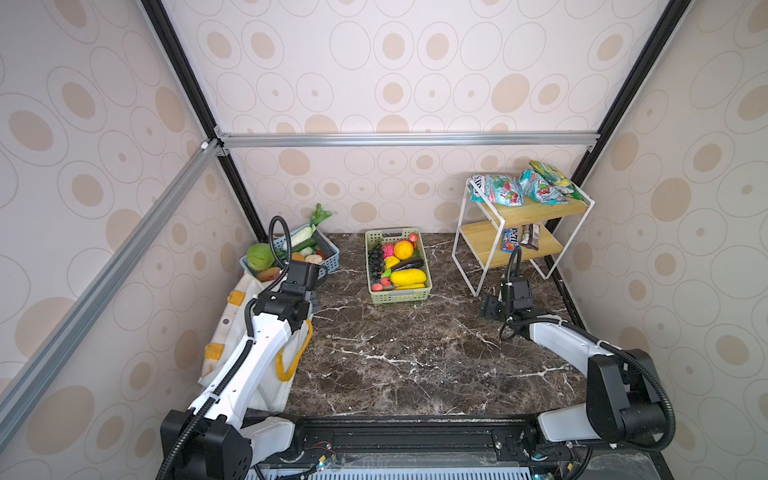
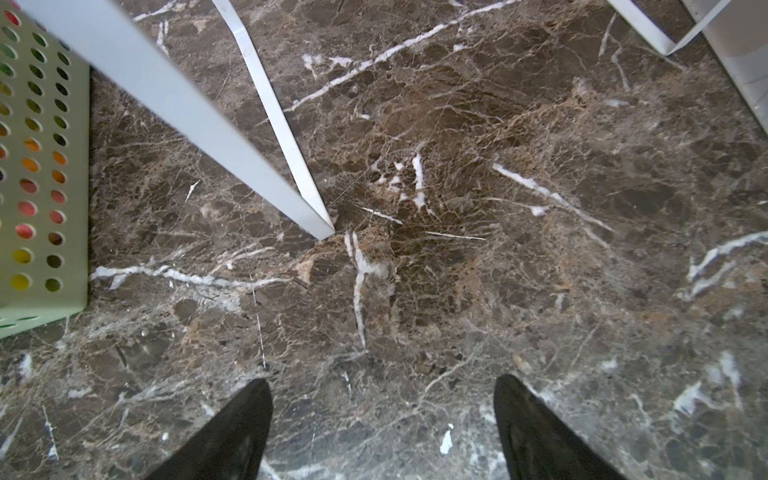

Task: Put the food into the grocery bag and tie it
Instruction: 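Close the left gripper on the bag's top edge by the yellow strap, then lift the bag with the left gripper, set it upright mid-table, release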

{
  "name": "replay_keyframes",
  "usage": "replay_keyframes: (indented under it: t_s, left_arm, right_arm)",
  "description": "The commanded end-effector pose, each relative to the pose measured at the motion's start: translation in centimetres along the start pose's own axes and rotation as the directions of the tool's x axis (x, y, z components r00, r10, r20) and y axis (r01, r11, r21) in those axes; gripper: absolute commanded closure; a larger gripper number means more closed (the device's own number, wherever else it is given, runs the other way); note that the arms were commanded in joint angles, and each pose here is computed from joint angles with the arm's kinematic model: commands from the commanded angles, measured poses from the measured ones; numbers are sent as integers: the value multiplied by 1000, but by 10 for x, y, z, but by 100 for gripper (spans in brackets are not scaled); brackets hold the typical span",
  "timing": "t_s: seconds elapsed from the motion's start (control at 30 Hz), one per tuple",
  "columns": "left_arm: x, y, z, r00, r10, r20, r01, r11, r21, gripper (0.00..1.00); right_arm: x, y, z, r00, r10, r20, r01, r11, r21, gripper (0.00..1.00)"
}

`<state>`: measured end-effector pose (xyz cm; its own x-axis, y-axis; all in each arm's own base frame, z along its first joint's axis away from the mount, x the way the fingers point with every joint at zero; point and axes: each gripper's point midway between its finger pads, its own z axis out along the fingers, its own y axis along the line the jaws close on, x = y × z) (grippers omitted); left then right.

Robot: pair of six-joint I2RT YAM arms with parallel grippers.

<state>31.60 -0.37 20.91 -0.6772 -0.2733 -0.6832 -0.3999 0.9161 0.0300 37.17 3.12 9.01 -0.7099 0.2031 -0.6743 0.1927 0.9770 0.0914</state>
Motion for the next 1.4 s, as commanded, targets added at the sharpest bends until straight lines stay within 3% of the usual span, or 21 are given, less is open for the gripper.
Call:
replay_keyframes:
  t_s: [0.0,0.37,0.7,0.83,1.0,1.03,1.1,1.37]
  left_arm:
    - [-14,-26,-27,998,-52,34,49,995,92,100]
    - [21,-143,-69,992,120,24,-122,942,313,100]
    - [81,-234,-112,921,378,96,-384,834,395,100]
    - [90,-265,-127,904,409,126,-420,795,438,100]
    - [90,-302,-140,911,383,151,-403,752,521,100]
    - [91,-306,-140,912,381,150,-400,750,527,99]
    - [92,-314,-141,915,373,153,-394,743,541,81]
    - [77,-322,-139,930,326,169,-362,734,575,46]
  right_arm:
    - [-7,5,-3,1000,-5,10,5,1000,-2,13]
    - [-5,6,-2,1000,1,-3,-1,1000,-3,13]
    - [-3,-5,-2,999,35,-21,-34,997,62,12]
    - [-1,-3,-2,998,44,-39,-42,998,55,12]
    - [1,-2,-4,998,50,-46,-48,998,43,12]
    - [1,-1,-4,998,51,-46,-49,998,39,12]
    - [2,0,-6,997,49,-53,-47,998,29,12]
    - [10,10,-15,997,31,-73,-34,998,-48,13]
